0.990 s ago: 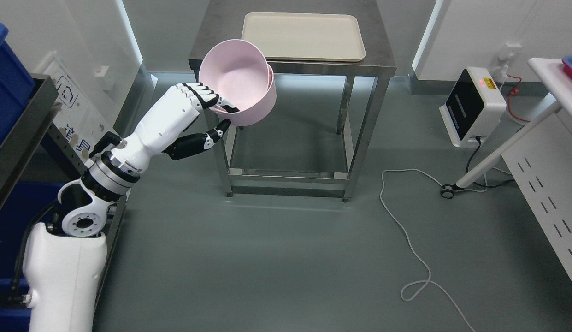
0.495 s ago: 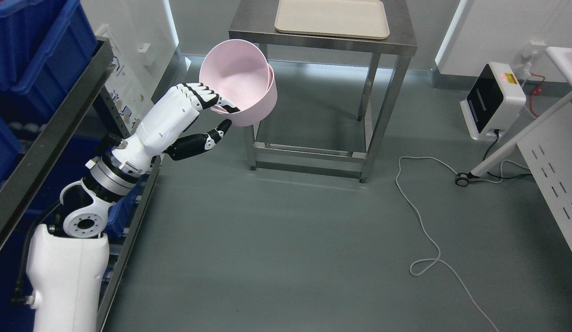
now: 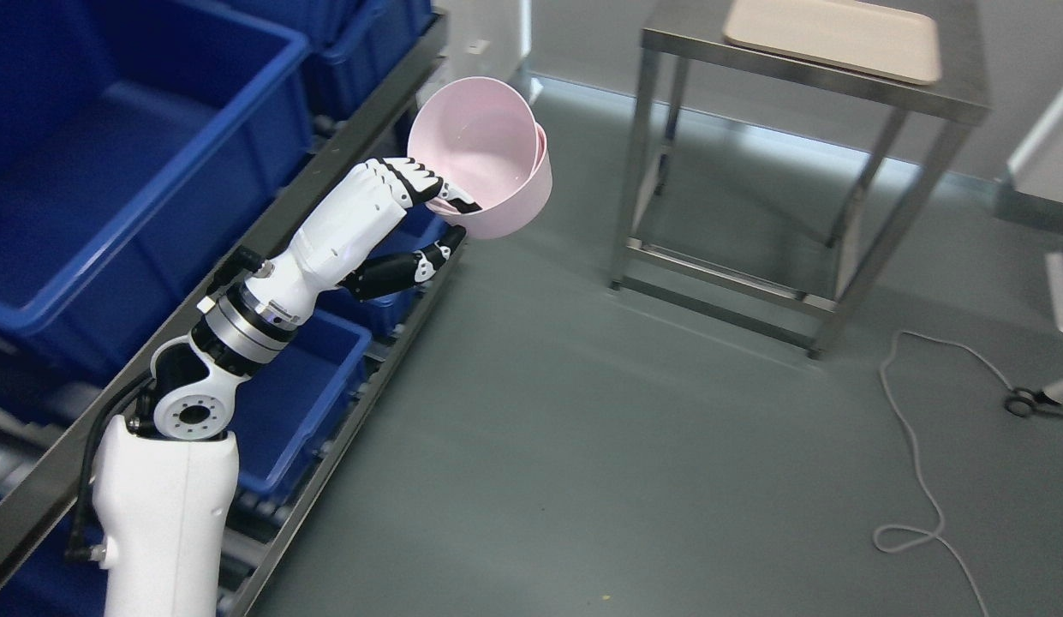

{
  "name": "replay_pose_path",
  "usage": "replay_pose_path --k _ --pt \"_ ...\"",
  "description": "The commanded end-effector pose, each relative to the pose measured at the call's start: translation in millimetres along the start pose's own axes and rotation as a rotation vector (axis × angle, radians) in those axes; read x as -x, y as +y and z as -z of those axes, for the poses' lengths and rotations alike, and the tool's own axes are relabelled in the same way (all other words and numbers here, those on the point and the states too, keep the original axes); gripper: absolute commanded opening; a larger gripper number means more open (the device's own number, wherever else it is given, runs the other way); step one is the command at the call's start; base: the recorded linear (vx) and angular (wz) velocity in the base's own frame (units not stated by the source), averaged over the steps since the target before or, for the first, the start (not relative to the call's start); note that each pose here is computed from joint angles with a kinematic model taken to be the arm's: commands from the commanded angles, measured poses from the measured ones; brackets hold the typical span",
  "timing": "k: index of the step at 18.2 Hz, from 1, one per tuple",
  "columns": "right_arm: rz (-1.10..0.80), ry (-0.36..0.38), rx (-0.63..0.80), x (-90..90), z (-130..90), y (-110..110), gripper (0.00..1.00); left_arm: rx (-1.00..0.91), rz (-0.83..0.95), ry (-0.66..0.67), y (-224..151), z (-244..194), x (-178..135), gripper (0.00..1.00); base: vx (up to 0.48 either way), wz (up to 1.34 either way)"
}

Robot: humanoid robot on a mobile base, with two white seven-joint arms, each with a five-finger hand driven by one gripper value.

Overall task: Stack pink IKEA bowls on left shelf middle
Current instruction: 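Carry the stacked bowls toward the blue bin shelf while turning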

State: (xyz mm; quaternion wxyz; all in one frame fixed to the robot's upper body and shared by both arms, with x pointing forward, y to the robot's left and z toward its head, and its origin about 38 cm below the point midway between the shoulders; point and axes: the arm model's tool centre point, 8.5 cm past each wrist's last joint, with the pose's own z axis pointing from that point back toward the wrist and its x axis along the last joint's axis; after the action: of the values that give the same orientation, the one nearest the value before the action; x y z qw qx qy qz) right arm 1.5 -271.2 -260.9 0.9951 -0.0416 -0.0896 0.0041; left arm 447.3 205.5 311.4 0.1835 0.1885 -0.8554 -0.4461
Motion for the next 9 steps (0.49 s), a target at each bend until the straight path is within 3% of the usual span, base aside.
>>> replay_pose_path --k 1,5,9 --pt "-0.003 0.0 0.018 -0.1 0 -12 1.0 -0.029 -0.01 -0.026 2 14 -7 0.09 -0.214 0.94" --pt "-0.003 0.0 0.018 -0.1 0 -12 1.0 -0.04 0.039 -0.077 25 38 -11 0.08 -0.153 0.86" --pt "-0.003 0.0 0.018 -0.1 0 -12 1.0 -0.037 0.15 -0.231 66 99 -41 0.08 0.002 0.2"
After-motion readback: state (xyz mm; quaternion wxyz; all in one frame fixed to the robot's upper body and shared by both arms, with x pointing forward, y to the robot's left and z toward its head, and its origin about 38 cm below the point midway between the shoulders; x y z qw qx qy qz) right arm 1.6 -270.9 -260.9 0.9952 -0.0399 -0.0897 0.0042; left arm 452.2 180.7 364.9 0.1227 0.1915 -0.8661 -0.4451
